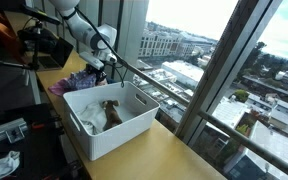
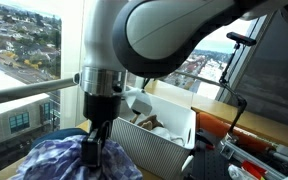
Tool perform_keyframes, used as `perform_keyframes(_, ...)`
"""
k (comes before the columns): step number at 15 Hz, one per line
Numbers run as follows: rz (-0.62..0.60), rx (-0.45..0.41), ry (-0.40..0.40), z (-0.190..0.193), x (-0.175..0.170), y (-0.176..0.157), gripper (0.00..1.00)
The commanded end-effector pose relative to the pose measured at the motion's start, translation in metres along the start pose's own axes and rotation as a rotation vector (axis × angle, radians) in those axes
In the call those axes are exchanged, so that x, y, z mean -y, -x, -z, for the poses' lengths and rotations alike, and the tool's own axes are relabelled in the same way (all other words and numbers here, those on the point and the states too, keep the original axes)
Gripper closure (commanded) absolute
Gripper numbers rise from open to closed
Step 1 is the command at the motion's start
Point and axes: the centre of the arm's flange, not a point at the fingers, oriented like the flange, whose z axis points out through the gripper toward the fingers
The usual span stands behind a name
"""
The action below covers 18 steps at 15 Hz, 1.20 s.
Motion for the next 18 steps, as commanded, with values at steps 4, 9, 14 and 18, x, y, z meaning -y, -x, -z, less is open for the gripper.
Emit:
perform_keyframes(4,-0.039,-0.098,0.029,0.083,-0.031,0.021,0.00)
perform_keyframes(9,-0.130,-0.127,0.061,0.107,-0.090,0.044,0.00)
perform_keyframes(14,-0.216,-0.093,0.100,0.096,-0.140,0.079,0.00)
perform_keyframes(18,-0.274,-0.053,0.169,0.077,-0.176,0.114,0.00)
